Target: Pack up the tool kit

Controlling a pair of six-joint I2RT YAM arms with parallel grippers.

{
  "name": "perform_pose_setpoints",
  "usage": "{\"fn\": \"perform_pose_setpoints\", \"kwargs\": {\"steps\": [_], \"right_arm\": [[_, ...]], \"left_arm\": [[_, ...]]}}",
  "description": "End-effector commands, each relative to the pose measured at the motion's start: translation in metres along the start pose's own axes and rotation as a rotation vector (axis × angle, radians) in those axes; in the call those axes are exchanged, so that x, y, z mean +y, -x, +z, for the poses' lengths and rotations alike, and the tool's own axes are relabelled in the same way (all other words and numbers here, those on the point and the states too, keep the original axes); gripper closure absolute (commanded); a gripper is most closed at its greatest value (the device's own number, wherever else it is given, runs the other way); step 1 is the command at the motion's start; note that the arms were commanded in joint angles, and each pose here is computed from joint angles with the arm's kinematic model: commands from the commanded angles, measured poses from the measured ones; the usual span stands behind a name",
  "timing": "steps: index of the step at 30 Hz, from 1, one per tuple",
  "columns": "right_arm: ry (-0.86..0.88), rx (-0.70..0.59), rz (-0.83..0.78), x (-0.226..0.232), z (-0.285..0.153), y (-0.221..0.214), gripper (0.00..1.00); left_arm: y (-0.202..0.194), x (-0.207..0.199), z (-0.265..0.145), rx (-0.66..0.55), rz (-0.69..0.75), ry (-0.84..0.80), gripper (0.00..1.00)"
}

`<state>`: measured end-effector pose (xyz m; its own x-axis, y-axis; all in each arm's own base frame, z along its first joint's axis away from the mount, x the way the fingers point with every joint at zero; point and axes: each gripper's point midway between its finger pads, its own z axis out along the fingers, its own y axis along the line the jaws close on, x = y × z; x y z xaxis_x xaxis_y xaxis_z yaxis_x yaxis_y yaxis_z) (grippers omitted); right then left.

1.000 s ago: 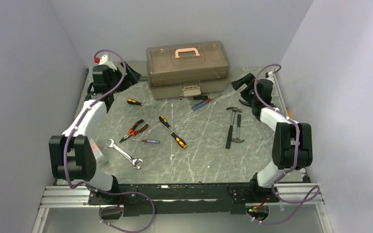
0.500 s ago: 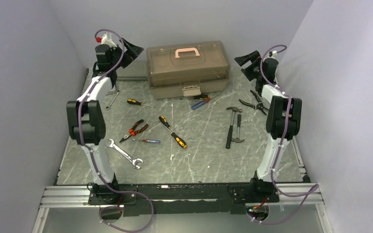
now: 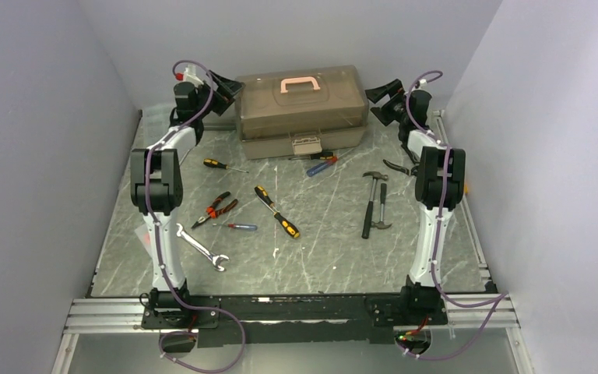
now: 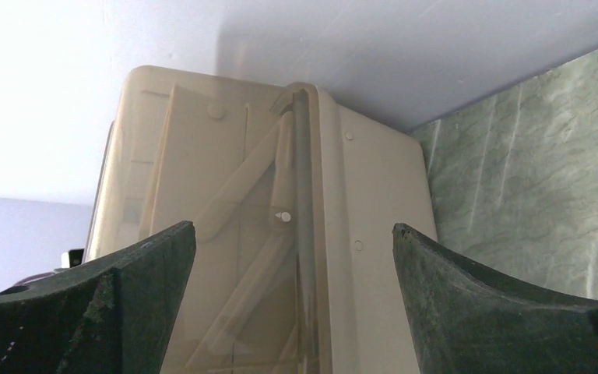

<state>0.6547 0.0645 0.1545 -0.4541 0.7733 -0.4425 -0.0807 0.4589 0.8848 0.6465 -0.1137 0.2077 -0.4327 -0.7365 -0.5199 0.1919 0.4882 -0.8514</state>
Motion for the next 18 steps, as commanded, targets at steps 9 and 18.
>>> {"fn": "perform_pose_setpoints", "kwargs": {"steps": [9, 18], "right_arm": [[0.134, 0.163, -0.048, 0.064, -0.023, -0.079, 0.0], [0.163, 0.212, -0.031, 0.082, -0.049, -0.116, 0.0]], "left_arm": [[-0.066, -0.041, -0.045, 0.073, -0.027, -0.122, 0.05], [-0.101, -0.064, -0.075, 0.12, -0.011, -0.153, 0.07]]}}
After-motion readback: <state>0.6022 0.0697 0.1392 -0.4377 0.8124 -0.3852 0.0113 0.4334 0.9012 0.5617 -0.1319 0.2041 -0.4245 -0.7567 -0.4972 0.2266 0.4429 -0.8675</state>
